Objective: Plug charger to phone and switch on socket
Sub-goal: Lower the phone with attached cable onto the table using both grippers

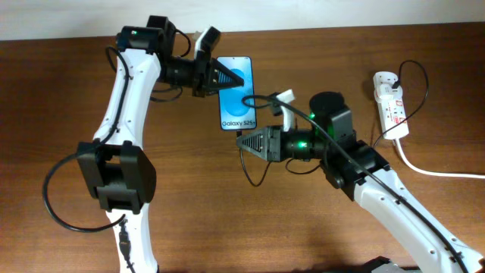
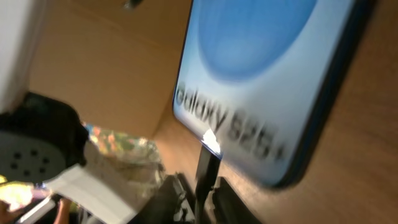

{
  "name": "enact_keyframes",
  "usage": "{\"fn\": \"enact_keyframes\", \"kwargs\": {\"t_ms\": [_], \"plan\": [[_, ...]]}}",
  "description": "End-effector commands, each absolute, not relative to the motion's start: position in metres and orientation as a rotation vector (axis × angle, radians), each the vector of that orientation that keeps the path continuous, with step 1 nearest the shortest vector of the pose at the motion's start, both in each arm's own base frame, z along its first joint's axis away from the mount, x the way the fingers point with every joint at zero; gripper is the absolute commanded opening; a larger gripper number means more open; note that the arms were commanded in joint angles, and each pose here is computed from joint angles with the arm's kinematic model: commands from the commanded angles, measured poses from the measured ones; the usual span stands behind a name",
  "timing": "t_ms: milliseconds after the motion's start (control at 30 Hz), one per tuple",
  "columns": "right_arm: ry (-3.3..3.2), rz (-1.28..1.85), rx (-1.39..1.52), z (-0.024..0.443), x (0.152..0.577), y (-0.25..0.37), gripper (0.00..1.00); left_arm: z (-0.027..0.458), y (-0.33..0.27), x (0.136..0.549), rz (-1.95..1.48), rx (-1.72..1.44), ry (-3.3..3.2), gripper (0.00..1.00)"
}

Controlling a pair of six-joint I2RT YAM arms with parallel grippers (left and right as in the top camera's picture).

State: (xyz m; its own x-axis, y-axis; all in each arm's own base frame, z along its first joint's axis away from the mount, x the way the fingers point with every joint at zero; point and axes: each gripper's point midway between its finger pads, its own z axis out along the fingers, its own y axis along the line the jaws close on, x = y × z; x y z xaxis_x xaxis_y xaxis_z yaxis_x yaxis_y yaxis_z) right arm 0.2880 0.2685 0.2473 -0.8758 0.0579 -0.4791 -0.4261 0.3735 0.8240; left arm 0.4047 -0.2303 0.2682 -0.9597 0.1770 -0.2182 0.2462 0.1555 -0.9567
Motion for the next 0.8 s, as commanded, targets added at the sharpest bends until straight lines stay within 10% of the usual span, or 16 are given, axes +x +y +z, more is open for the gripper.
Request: {"fn": "enact_keyframes", "kwargs": {"t_ms": [0, 200, 767], "plan": [[2.185, 1.466, -0.287, 0.251, 0.3, 0.26, 0.4, 0.275, -0.235, 0.402, -1.952, 0.471, 2.323, 0.0], [2.184, 1.405, -0.288, 0.246, 0.306, 0.253, 0.85, 0.234, -0.21, 0.414, -1.625, 0.462, 2.539, 0.0], [2.343, 1.267, -0.168, 0.209, 0.312, 0.211, 0.96, 0.077, -0.212, 0.476, -1.479, 0.215, 2.778, 0.0]]}}
